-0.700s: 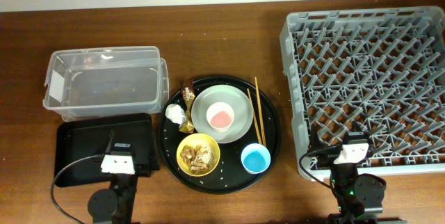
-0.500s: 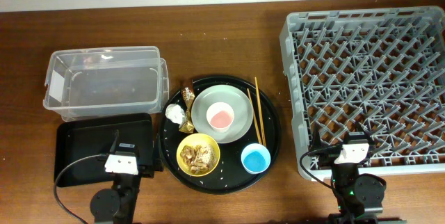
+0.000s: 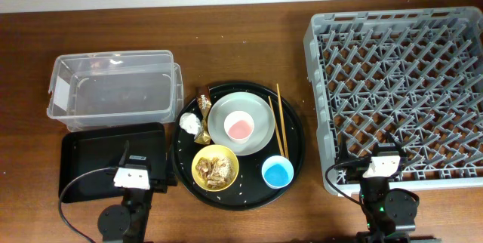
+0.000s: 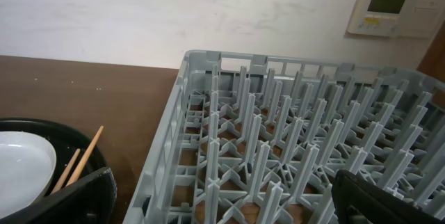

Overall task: Sort waste into correct bins and load items into the dishwasher rack
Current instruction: 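Raise both grippers from rest toward the serving tray, then grasp the blue cup with the right gripper and lift it, then place the blue cup upside down in the rack with the right gripper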

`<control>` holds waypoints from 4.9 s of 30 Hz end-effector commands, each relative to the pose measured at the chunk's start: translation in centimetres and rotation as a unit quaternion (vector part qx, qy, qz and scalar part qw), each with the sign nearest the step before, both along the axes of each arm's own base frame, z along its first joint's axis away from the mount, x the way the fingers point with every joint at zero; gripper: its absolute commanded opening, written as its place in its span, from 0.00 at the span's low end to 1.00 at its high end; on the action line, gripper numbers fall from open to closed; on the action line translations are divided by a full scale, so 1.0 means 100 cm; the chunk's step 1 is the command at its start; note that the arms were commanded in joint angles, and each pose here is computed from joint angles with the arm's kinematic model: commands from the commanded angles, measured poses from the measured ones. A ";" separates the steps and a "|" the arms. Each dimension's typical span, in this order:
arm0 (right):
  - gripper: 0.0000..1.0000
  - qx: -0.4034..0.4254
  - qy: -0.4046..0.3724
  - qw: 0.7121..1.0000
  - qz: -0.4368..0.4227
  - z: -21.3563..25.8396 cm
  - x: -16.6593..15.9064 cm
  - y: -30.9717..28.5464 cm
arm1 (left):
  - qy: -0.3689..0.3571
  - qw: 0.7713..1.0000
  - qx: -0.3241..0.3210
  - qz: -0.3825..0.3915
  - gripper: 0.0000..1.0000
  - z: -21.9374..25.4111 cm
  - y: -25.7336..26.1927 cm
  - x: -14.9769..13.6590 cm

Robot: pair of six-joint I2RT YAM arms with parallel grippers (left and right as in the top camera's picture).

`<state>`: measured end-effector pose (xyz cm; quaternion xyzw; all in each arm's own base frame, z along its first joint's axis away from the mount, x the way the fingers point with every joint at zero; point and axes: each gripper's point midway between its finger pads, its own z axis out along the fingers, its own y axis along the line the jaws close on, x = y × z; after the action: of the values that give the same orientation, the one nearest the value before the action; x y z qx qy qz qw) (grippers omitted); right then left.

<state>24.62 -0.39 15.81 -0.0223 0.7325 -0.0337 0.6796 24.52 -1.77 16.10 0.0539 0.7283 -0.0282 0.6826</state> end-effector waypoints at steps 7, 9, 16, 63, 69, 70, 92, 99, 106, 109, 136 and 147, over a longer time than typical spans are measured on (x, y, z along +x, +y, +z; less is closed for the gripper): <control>0.98 -0.001 0.006 1.000 -0.012 -0.004 0.000 -0.004 | 0.001 1.000 0.008 0.001 1.00 -0.002 0.000 0.000; 0.98 -0.001 0.006 1.000 -0.012 -0.004 0.000 -0.004 | 0.001 1.000 0.008 0.001 0.99 -0.002 0.000 0.000; 0.98 -0.001 0.006 1.000 -0.012 -0.004 0.000 -0.004 | 0.001 1.000 0.008 0.000 0.99 -0.002 0.000 0.000; 0.98 0.214 0.398 0.887 0.095 0.164 -0.061 0.062 | 0.573 0.764 -0.004 -0.299 0.99 0.016 -0.227 -0.036; 0.98 0.216 0.411 0.881 0.092 0.160 -0.064 0.062 | 0.606 0.738 0.097 -0.280 0.82 -0.066 -0.273 -0.041; 0.98 0.216 0.415 0.879 0.091 0.159 -0.064 0.062 | 0.609 0.746 0.109 -0.246 0.82 -0.078 -0.271 -0.037; 0.95 0.153 0.346 0.823 0.425 0.196 -0.097 0.139 | 0.440 0.623 -0.213 -0.610 0.00 0.207 -0.257 -0.012; 0.98 0.146 0.244 0.806 0.519 0.235 -0.075 0.157 | 0.438 0.592 -0.217 -0.641 0.01 0.216 -0.267 -0.029; 0.86 0.187 0.227 0.730 0.616 0.251 -0.072 0.181 | 0.440 0.580 -0.207 -0.654 0.00 0.216 -0.276 -0.040; 0.77 0.174 0.240 0.699 0.651 0.248 -0.082 0.199 | 0.440 0.580 -0.207 -0.654 0.01 0.216 -0.276 -0.040; 0.70 0.058 0.663 0.732 -0.148 0.040 -0.052 0.019 | 0.582 0.708 -0.118 -0.382 0.99 0.130 -0.181 -0.002; 0.87 0.105 0.734 0.667 -0.072 -0.039 0.003 0.008 | 0.528 0.779 -0.045 -0.334 0.99 0.151 -0.149 -0.022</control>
<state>24.61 0.23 11.51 0.1001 0.9905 -0.0264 -0.0904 22.18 -17.32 31.09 0.2324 0.9060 -0.3314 0.1240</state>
